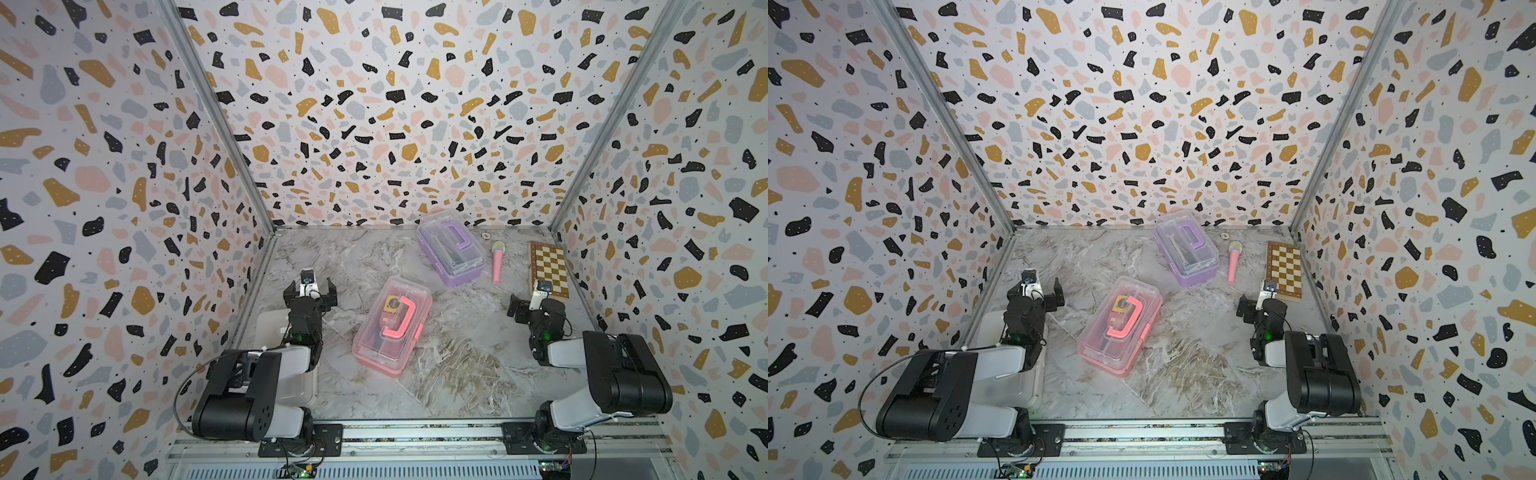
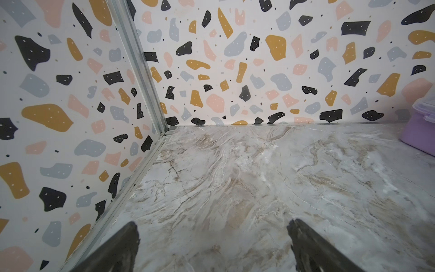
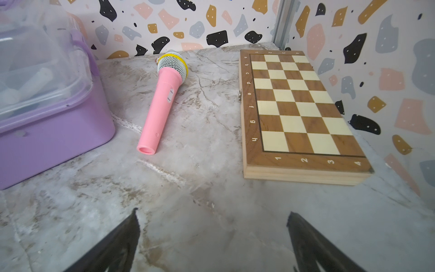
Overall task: Close toolboxes
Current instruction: Reset both arms
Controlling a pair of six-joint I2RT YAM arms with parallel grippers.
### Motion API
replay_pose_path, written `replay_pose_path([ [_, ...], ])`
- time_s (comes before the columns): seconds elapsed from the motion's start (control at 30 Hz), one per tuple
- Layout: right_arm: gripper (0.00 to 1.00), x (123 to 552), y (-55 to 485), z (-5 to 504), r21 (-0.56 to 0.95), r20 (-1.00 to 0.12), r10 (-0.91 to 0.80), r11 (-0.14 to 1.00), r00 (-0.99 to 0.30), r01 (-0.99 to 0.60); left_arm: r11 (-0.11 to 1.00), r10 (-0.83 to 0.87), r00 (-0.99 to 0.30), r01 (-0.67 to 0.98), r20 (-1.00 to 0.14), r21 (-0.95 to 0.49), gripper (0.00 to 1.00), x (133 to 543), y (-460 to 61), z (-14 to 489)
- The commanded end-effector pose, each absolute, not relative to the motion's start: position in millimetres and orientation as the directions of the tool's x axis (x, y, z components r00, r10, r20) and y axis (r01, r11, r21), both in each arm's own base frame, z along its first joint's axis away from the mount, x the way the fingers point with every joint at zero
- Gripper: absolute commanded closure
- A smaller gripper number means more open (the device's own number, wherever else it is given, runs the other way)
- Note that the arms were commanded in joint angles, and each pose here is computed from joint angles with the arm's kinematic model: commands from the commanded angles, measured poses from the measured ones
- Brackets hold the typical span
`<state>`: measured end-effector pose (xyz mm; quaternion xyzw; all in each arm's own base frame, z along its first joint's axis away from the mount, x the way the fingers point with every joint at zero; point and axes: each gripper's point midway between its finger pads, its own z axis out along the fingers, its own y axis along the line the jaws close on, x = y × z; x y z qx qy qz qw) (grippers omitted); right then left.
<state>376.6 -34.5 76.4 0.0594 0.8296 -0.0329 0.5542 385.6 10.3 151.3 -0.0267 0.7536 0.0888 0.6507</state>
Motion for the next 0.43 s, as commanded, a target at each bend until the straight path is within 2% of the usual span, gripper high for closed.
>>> replay_pose_path([
  [0.0,0.00,379.7,-32.3,84.3,0.003,-0.933,0.047,0.992,-0.357,0.124,0.986,0.055,-0.307,-0.134,-0.950,0.100,0.01,371.7,10.0,102.2],
  [0.4,0.00,379.8,-32.2,84.5,0.001,-0.934,0.045,0.992,-0.355,0.124,0.987,0.052,-0.311,-0.130,-0.949,0.097,0.01,374.0,9.1,102.8],
])
